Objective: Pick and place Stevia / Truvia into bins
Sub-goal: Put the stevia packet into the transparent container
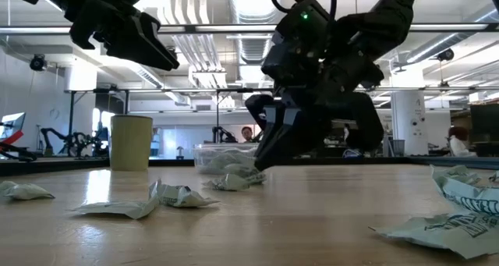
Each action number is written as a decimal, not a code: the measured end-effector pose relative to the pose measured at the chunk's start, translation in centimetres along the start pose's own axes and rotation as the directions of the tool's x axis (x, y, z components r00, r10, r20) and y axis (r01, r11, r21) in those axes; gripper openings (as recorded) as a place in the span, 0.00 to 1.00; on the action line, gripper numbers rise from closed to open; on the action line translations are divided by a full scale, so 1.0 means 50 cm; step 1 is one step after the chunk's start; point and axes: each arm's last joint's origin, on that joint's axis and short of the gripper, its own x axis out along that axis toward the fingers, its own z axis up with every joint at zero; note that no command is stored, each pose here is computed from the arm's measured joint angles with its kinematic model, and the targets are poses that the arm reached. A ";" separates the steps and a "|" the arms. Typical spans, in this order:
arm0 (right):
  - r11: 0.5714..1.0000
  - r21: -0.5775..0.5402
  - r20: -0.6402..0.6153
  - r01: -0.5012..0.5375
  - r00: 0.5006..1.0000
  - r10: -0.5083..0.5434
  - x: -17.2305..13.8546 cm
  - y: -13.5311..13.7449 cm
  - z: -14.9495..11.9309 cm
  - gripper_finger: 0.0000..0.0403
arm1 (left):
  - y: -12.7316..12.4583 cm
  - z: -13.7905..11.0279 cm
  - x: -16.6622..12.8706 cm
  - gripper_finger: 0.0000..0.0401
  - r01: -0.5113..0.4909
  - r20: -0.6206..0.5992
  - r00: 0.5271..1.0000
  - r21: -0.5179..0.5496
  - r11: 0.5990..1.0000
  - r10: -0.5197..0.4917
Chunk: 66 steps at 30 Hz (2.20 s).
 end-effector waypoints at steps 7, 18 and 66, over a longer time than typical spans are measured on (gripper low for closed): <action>1.000 -0.014 0.035 0.018 0.999 -0.017 -0.021 -0.004 0.020 0.02 | 0.000 0.000 0.000 0.37 0.000 -0.002 1.000 0.001 1.000 0.000; 0.935 -0.074 -0.065 0.346 0.934 -0.350 -0.074 -0.039 0.040 0.02 | 0.000 0.000 0.000 0.37 0.000 0.000 1.000 0.001 1.000 0.000; 0.827 0.197 -0.143 0.526 0.850 -0.506 -0.108 -0.151 -0.026 0.27 | -0.001 -0.001 0.002 0.37 0.001 -0.004 1.000 0.005 1.000 -0.001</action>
